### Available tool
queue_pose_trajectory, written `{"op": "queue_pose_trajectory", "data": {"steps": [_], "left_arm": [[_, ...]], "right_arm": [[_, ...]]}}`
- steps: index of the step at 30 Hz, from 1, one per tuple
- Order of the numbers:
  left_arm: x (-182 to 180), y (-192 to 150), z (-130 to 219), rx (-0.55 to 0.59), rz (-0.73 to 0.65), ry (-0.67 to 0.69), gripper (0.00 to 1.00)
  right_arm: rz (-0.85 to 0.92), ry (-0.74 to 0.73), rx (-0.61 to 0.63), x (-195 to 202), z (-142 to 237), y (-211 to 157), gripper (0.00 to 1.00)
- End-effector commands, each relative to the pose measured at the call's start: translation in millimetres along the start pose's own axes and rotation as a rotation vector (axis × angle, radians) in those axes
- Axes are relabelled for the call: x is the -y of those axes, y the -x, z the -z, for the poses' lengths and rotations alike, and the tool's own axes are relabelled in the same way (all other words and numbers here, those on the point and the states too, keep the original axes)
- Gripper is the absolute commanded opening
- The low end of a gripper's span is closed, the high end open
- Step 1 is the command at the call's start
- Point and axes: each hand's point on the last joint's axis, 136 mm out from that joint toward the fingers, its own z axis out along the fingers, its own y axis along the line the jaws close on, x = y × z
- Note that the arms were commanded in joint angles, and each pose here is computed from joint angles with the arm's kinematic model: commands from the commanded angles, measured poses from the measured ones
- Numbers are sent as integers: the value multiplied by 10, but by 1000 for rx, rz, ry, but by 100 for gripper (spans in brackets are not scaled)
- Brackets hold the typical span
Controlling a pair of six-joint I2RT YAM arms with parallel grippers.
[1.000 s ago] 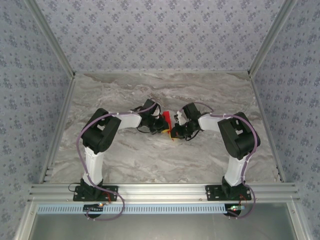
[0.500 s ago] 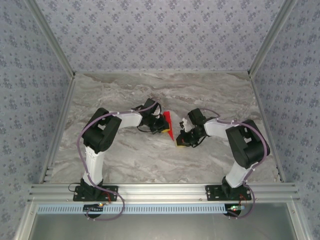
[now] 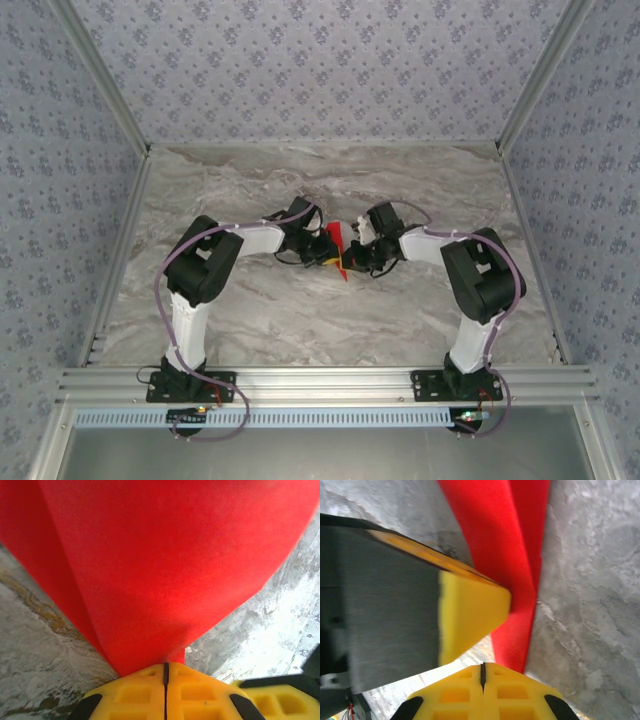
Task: Fold a paper plane with a square sheet of paper (pick it up from the middle)
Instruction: Fold the wing for the fifth time at the center of the table.
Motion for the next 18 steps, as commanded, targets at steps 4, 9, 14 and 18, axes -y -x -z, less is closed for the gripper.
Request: {"op": "queue_pose_trajectory", "data": {"steps": [4, 9, 14, 18], "left_arm": [[-200, 1, -30, 16, -30, 76, 8], [-20, 74, 41, 25, -147, 45, 12], [231, 196, 215, 54, -324, 19, 19], [303, 260, 286, 74, -417, -7, 26]], "right_arm": [[-21, -56, -40, 216, -110, -101, 0], [-23, -157, -116, 457, -124, -298, 0], [-36, -205, -157, 590, -118, -420, 0], [-42, -211, -161, 603, -122, -429, 0]]}}
